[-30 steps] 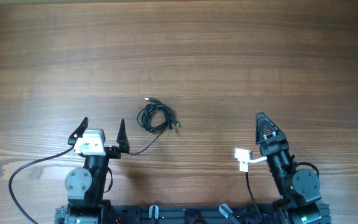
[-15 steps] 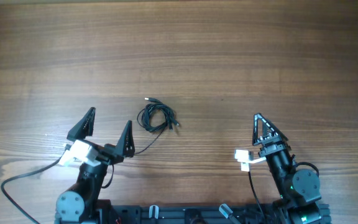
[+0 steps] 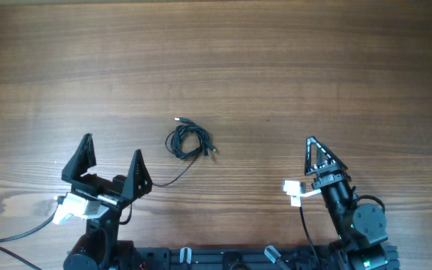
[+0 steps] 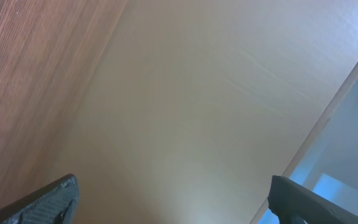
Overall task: Untangle cables
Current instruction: 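Raise the left arm and swing it toward the black cable bundle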
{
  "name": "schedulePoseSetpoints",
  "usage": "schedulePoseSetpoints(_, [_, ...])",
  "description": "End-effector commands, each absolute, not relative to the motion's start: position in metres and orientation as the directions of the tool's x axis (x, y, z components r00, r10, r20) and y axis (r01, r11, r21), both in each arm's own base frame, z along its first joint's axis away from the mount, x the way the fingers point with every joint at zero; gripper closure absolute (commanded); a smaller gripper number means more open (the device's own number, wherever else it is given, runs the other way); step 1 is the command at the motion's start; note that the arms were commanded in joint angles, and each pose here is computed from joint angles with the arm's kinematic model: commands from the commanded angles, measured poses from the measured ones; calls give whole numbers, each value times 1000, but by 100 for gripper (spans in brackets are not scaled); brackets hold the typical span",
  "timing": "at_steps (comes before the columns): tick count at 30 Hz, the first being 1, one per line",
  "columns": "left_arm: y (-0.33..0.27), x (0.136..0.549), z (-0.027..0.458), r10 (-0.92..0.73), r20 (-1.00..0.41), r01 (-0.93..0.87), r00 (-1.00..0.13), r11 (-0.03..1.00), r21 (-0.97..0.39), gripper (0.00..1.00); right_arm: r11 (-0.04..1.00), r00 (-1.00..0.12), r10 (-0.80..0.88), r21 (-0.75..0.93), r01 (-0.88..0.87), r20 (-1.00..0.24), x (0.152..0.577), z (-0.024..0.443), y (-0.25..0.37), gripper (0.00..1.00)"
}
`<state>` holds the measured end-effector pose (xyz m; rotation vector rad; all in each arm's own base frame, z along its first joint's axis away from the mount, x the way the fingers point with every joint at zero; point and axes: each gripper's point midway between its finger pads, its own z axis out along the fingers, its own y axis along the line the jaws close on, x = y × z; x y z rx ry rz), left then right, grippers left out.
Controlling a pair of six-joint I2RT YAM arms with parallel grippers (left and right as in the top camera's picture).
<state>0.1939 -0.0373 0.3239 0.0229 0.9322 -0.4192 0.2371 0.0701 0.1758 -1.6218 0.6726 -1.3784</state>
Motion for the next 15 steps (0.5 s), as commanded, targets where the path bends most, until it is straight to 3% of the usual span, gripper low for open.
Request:
schedulePoseSetpoints(1, [-44,185,332,-412,-752,437,515,881,-183,0,-502,228,-822,-853,143,522,237,176,70,0])
schedulePoseSetpoints(3, [-65,155,352,-461,-702,580,543,810,-84,0,-503,228,-821,-853,143,523,237,176,70,0])
schedulePoseSetpoints(6, [-77,131,364,-451,-666,626,594,779,31,0,-502,228,-822,-853,143,522,237,176,70,0])
schedulePoseSetpoints(13, [-76,125,369,-449,-640,618,623,784,52,0,-502,228,-822,-853,143,522,237,176,70,0])
schedulePoseSetpoints(15, [-63,128,373,-462,-611,581,643,814,-4,0,-502,228,-822,-853,143,522,237,176,70,0])
